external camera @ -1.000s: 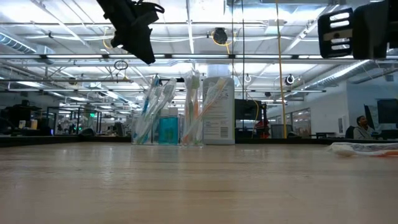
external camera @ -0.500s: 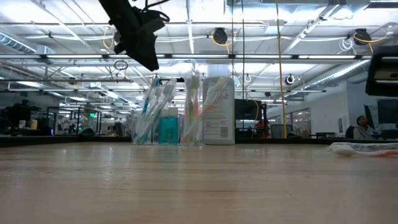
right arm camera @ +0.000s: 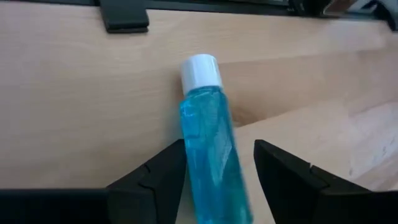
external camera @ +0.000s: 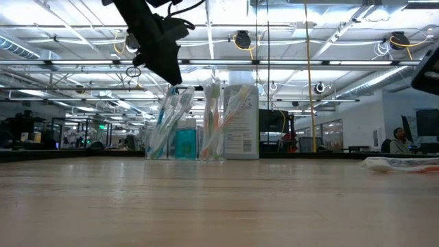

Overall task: Pick & Place toothbrushing station
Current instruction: Put the blue mouthwash into the transparent organizer

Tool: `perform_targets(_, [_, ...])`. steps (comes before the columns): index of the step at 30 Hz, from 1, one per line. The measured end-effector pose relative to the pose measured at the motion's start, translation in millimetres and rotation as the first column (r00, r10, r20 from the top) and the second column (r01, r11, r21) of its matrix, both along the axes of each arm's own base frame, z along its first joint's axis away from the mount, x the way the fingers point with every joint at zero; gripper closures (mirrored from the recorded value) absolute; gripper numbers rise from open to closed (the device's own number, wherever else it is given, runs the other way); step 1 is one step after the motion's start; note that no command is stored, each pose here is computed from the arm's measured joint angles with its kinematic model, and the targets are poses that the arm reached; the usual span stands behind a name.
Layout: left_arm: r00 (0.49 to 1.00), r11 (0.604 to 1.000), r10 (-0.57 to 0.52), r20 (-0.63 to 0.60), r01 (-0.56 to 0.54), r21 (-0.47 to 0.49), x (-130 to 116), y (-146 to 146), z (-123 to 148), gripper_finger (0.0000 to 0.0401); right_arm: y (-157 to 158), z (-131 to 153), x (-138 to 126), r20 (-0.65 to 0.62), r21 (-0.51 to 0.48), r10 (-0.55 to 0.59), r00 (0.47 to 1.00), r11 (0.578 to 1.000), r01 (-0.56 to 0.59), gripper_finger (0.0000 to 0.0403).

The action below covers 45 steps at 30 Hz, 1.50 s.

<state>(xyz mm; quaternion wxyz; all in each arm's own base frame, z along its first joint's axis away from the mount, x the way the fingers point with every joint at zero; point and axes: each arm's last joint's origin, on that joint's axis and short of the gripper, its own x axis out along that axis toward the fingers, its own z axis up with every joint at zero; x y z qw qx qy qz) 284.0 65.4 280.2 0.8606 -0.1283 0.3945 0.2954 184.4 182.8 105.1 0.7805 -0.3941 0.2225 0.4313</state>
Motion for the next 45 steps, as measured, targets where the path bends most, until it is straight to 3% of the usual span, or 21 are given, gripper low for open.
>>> perform_targets(13, [0.999, 1.0, -0.025, 0.031, 0.025, -0.007, 3, -12, 3, 0.0295, -8, -5, 2, -0.043, 0.04, -0.091, 0.995, 0.995, 0.093, 0.0313])
perform_targets(18, [0.998, 0.999, -0.049, 0.031, 0.049, -0.009, 4, -20, 3, 0.0295, -16, 6, 16, 0.135, 0.055, -0.242, 0.961, 0.97, 0.237, 0.0314])
perform_targets(21, [0.996, 0.997, -0.077, 0.032, 0.078, -0.008, 5, -28, 3, 0.0295, -26, 24, 28, 0.346, 0.014, -0.329, 0.879, 0.938, 0.346, 0.0315])
perform_targets(24, [0.99, 0.991, -0.13, 0.062, 0.13, 0.012, 9, -38, 5, 0.0295, -45, 37, 40, 0.479, -0.038, -0.394, 0.784, 0.883, 0.468, 0.0315])
perform_targets(29, [0.94, 0.943, -0.322, 0.112, 0.308, 0.124, 19, -65, 13, 0.0295, -86, 56, 63, 0.535, 0.072, -0.509, 0.674, 0.823, 0.564, 0.0316])
perform_targets(32, [0.882, 0.882, -0.452, 0.137, 0.418, 0.219, 24, -86, 20, 0.0295, -120, 59, 74, 0.514, 0.149, -0.643, 0.567, 0.718, 0.68, 0.0316])
perform_targets(35, [0.834, 0.838, -0.523, 0.178, 0.464, 0.287, 31, -105, 23, 0.0295, -149, 61, 80, 0.384, 0.336, -0.803, 0.456, 0.581, 0.741, 0.0316])
perform_targets(37, [0.813, 0.82, -0.551, 0.189, 0.485, 0.303, 36, -115, 20, 0.0295, -162, 60, 83, 0.215, 0.479, -0.857, 0.469, 0.511, 0.714, 0.0316])
perform_targets(38, [0.808, 0.818, -0.554, 0.202, 0.482, 0.315, 39, -120, 19, 0.0295, -166, 60, 84, 0.141, 0.529, -0.853, 0.503, 0.494, 0.69, 0.0316])
perform_targets(41, [0.815, 0.805, -0.553, 0.174, 0.468, 0.364, 46, -129, 10, 0.0289, -172, 60, 84, 0.032, 0.594, -0.78, 0.624, 0.517, 0.616, 0.0316])
perform_targets(45, [0.806, 0.767, -0.583, 0.107, 0.501, 0.4, 62, -134, -10, 0.0258, -172, 61, 84, 0.004, 0.619, -0.773, 0.634, 0.5, 0.606, 0.0316])
